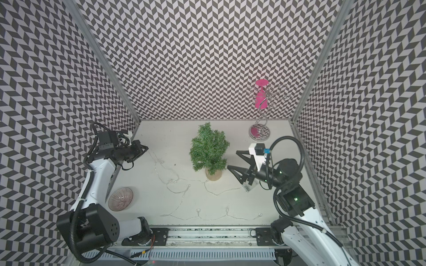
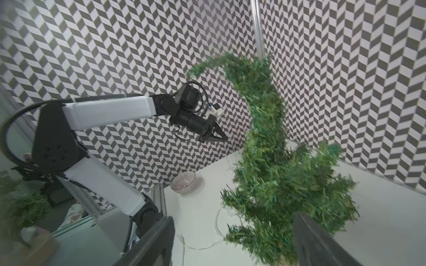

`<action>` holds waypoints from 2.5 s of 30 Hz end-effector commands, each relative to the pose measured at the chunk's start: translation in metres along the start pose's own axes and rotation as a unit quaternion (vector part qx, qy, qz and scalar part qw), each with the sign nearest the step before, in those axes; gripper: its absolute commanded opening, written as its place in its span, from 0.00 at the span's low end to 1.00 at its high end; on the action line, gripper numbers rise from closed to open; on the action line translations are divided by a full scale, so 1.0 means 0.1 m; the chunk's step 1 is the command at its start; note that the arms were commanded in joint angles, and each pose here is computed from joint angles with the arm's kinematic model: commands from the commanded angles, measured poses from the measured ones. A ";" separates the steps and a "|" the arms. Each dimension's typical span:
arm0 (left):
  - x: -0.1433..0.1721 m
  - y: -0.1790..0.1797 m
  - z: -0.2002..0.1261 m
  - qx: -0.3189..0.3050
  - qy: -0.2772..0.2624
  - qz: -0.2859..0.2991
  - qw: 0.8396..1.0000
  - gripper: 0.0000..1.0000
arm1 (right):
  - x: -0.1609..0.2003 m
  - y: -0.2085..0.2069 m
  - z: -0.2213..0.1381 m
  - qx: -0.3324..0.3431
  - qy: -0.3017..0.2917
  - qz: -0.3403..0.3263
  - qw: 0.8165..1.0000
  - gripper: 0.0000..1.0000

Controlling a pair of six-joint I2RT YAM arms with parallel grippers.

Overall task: Wrap string light around the christmas tree
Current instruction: Pick up the light string from the center of the board.

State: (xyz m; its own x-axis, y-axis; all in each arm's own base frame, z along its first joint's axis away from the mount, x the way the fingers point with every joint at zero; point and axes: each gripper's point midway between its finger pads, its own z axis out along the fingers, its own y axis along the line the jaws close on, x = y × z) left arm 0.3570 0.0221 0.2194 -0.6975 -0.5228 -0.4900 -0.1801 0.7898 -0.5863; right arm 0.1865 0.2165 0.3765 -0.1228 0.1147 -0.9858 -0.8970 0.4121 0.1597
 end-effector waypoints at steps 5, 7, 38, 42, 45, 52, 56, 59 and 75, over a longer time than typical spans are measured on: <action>-0.19 -0.17 -0.01 0.031 -0.009 0.008 0.999 0.00 | -0.59 0.53 0.10 -0.042 -0.058 -0.071 0.995 0.77; -0.19 -0.18 -0.01 0.033 -0.009 0.009 0.999 0.00 | -0.52 0.68 0.21 -0.056 -0.042 -0.067 0.995 0.77; -0.31 -0.17 -0.04 0.047 -0.028 0.013 0.998 0.00 | 2.81 1.06 1.73 0.167 0.375 0.161 0.898 0.70; -0.32 -0.21 -0.06 0.054 -0.034 0.015 0.998 0.00 | 3.03 1.01 1.83 0.209 0.395 0.174 0.877 0.65; -0.31 -0.21 -0.07 0.057 -0.039 0.015 0.998 0.00 | 3.18 0.94 1.89 0.240 0.402 0.176 0.866 0.62; -0.27 -0.24 -0.08 0.068 -0.043 0.012 0.997 0.00 | 3.41 0.68 2.01 0.273 0.412 0.189 0.848 0.52; -0.28 -0.26 -0.11 0.072 -0.050 0.015 0.996 0.00 | 3.40 0.57 2.02 0.281 0.401 0.199 0.849 0.45; -0.27 -0.26 -0.10 0.073 -0.048 0.014 0.996 0.00 | 3.46 0.57 2.04 0.275 0.404 0.206 0.848 0.44; -0.26 -0.27 -0.11 0.075 -0.049 0.017 0.996 0.00 | 3.71 0.65 2.18 0.239 0.422 0.219 0.847 0.41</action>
State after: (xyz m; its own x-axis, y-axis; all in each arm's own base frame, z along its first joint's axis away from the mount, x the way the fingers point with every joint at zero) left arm 0.3747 0.0191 0.2440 -0.6498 -0.5393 -0.5356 -0.0831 0.7509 -0.6552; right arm 0.1736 0.4692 0.0299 -0.8421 -0.2710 -0.4664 -0.4318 0.8569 0.2818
